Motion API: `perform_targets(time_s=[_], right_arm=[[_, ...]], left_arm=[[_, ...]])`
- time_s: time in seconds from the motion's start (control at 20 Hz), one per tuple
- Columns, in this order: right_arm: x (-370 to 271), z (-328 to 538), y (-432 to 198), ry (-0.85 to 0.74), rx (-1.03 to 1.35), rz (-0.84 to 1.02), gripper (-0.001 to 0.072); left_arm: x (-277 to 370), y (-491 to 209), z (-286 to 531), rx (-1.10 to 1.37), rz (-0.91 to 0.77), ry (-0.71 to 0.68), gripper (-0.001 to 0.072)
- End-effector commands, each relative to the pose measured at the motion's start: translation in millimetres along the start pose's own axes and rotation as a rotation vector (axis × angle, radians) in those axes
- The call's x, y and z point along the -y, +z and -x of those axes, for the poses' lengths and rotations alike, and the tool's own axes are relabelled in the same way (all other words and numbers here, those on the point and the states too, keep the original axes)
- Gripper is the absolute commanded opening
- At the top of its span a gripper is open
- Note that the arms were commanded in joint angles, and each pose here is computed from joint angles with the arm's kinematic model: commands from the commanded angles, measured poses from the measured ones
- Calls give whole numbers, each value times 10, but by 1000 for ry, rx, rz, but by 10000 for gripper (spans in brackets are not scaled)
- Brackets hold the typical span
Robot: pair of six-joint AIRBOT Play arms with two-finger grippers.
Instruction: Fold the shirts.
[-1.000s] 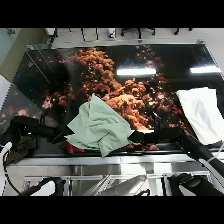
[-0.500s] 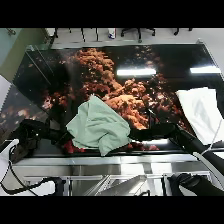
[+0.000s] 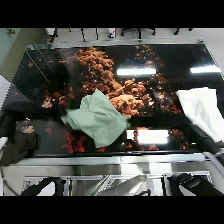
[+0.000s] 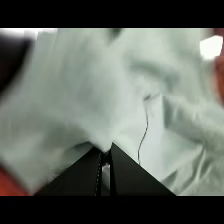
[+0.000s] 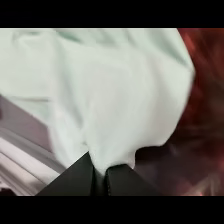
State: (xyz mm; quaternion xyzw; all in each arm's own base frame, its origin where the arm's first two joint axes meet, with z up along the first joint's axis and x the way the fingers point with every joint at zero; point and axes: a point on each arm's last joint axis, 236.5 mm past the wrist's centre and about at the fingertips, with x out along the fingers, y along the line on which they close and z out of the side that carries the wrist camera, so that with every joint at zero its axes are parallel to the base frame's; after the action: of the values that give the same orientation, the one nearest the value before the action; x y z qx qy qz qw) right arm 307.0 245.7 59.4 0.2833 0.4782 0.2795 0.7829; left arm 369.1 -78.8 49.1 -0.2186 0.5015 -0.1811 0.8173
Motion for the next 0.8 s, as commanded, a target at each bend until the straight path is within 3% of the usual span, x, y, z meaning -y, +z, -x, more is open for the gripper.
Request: perform_targets(time_s=[0.0, 0.2, 0.4, 0.55, 0.75], right_arm=[[-1278, 1103, 832, 184, 293, 266, 20], [-2754, 2759, 823, 386, 572, 601, 20], [-3334, 3736, 380, 479, 720, 775, 20], [-3283, 3717, 210, 463, 669, 791, 20], [-2740, 2918, 329, 348, 442, 653, 20]], left_arm=[[1275, 830, 1431, 425, -263, -105, 16], [2700, 856, 3586, 969, -587, -152, 16], [3388, 281, 4825, 1290, -754, -171, 16], [3459, 197, 4829, 1257, -783, -172, 16], [3049, 542, 3835, 878, -715, -153, 16]])
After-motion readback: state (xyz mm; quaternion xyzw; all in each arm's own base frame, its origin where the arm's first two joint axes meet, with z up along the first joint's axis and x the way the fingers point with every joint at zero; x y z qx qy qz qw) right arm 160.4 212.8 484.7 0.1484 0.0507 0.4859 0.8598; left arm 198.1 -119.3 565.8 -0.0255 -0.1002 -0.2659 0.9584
